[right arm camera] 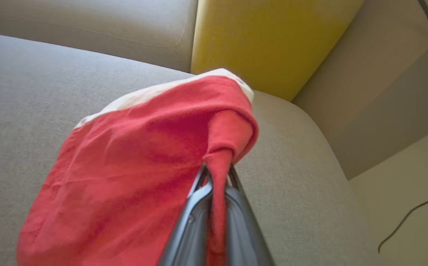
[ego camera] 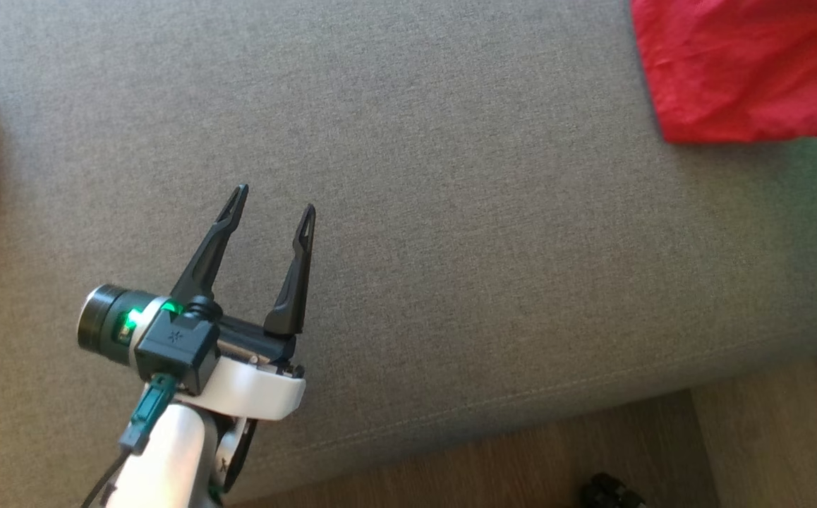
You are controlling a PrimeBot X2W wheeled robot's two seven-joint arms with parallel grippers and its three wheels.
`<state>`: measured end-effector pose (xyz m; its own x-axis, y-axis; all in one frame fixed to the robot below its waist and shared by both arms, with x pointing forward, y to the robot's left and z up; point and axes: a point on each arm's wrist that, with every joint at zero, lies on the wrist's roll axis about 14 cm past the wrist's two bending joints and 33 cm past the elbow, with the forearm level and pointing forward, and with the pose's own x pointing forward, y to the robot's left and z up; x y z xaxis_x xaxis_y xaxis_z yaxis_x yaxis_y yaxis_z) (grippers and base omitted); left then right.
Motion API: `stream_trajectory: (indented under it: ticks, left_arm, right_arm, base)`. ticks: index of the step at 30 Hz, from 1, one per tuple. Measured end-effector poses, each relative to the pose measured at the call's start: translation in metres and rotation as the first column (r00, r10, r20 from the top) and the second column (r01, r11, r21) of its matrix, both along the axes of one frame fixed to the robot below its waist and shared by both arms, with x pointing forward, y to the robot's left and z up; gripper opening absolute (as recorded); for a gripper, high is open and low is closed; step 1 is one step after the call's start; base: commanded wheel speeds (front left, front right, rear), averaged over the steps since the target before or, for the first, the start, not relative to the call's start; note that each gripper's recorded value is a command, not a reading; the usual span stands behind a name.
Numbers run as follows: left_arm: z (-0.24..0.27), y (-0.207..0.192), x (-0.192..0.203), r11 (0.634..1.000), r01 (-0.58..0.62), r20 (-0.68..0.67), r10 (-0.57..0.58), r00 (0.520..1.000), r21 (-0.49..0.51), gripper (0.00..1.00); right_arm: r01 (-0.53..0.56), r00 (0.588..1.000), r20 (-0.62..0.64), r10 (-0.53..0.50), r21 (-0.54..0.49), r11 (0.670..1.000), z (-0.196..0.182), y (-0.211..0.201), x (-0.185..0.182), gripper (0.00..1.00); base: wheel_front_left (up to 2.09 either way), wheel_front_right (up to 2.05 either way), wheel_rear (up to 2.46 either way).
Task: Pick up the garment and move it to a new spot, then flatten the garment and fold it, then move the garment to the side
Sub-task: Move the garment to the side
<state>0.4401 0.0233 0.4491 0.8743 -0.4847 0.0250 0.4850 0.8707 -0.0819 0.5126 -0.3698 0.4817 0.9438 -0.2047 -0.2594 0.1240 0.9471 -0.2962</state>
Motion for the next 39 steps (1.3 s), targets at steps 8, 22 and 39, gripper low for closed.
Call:
stream_trajectory:
  ticks: [8,22,39]
  left_arm:
    - [-0.006,0.006,0.001,1.000,-0.011,-0.014,0.011,1.000,0.008,1.00]
    - [0.003,0.012,-0.002,1.000,-0.021,0.004,0.021,1.000,0.013,1.00]
    - [0.036,0.032,-0.024,0.993,-0.113,0.040,0.114,0.993,-0.018,1.00]
  right_arm:
    - [0.010,0.999,-0.035,-0.014,-0.093,0.996,-0.007,-0.009,0.003,0.22]
    - [0.074,0.997,0.012,-0.073,-0.258,0.963,0.019,-0.023,0.002,1.00]
    - [-0.139,0.964,0.229,0.135,0.002,0.990,0.025,0.117,-0.008,1.00]
  base:
    - [0.00,0.00,0.00]
    - [0.00,0.00,0.00]
    - [0.00,0.00,0.00]
